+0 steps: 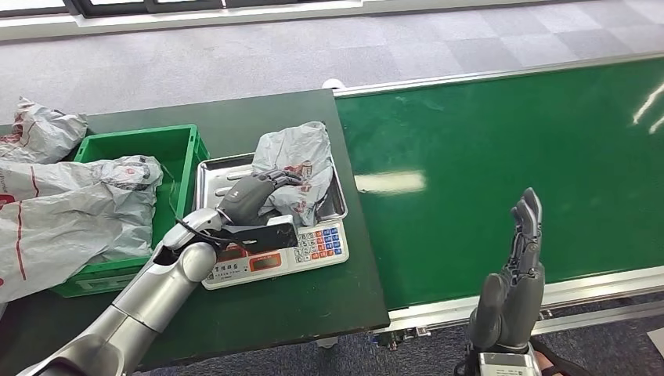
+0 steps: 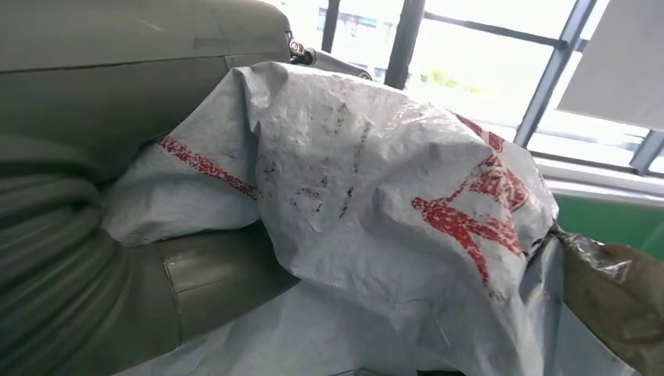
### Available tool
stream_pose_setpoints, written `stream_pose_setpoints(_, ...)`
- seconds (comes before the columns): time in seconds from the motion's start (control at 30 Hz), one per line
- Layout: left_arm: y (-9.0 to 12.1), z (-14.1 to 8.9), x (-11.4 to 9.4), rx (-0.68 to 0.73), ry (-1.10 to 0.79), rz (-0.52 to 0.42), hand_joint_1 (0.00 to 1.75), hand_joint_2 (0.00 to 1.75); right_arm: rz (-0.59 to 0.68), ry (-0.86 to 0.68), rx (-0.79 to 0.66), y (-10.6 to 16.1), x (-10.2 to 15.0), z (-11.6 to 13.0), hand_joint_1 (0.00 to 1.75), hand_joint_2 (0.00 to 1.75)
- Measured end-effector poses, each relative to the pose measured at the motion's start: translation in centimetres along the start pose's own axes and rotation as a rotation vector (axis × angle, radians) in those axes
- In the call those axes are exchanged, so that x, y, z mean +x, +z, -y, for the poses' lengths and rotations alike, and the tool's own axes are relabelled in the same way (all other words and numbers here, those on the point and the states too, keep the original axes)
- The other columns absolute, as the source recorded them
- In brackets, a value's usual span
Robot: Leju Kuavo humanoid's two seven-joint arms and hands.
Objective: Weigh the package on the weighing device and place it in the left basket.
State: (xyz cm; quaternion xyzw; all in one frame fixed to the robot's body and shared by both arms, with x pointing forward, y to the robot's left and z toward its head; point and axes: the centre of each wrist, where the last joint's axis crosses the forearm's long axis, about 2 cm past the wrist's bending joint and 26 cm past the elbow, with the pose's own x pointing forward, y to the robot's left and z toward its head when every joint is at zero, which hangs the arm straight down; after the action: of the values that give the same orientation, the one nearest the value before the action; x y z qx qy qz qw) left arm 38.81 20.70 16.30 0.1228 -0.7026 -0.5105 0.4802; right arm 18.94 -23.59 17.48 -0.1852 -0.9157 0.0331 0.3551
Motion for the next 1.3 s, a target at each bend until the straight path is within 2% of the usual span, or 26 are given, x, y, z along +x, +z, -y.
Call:
stream_pose_setpoints(0.07,0.6,-0.2,-0.4,0.017,-0.013,-0.008,1.75,1.75,-0.007,0.002,0.002,0.3,0.0,0.1,0.00,0.00)
stream_pose_setpoints(0.2,1.2,-0.5,-0.7,0.033,-0.030,-0.013,1.75,1.75,-0.012,0.004,0.003,0.5,0.0,0.1,0.00,1.75)
stream_pose_setpoints(0.33,1.9,-1.3,-1.5,0.137,-0.199,-0.090,1.75,1.75,-0.014,0.012,-0.008,0.7,0.2,0.3,0.00,1.75)
stream_pose_setpoints(0.47,3.4,-4.2,-4.2,0.322,-0.455,-0.238,1.75,1.75,-0.026,0.021,-0.012,1.2,0.4,0.6,0.00,1.75)
stream_pose_setpoints(0.63,7.1,-9.0,-9.0,0.503,-0.678,-0.420,1.75,1.75,-0.037,0.027,-0.010,1.6,0.4,0.8,0.00,1.75)
stream_pose_setpoints(0.77,10.8,-10.8,-11.7,0.581,-0.722,-0.524,1.75,1.75,-0.036,0.039,-0.019,1.7,0.4,0.8,0.00,1.75)
stream_pose_setpoints(0.9,13.9,-11.5,-13.4,0.650,-0.702,-0.595,1.75,1.75,-0.032,0.044,-0.022,1.6,0.3,0.9,0.00,1.75)
stream_pose_setpoints(1.07,19.1,-11.8,-15.3,0.785,-0.624,-0.710,1.75,1.75,-0.030,0.057,-0.030,1.7,0.4,0.9,0.00,1.75)
stream_pose_setpoints(1.23,22.3,-10.0,-16.2,0.787,-0.594,-0.810,1.75,1.75,-0.027,0.068,-0.030,1.6,0.6,0.9,0.00,1.75)
stream_pose_setpoints(1.3,23.0,-8.9,-16.4,0.759,-0.555,-0.843,1.54,1.75,-0.025,0.070,-0.025,1.6,0.7,0.9,0.00,1.75)
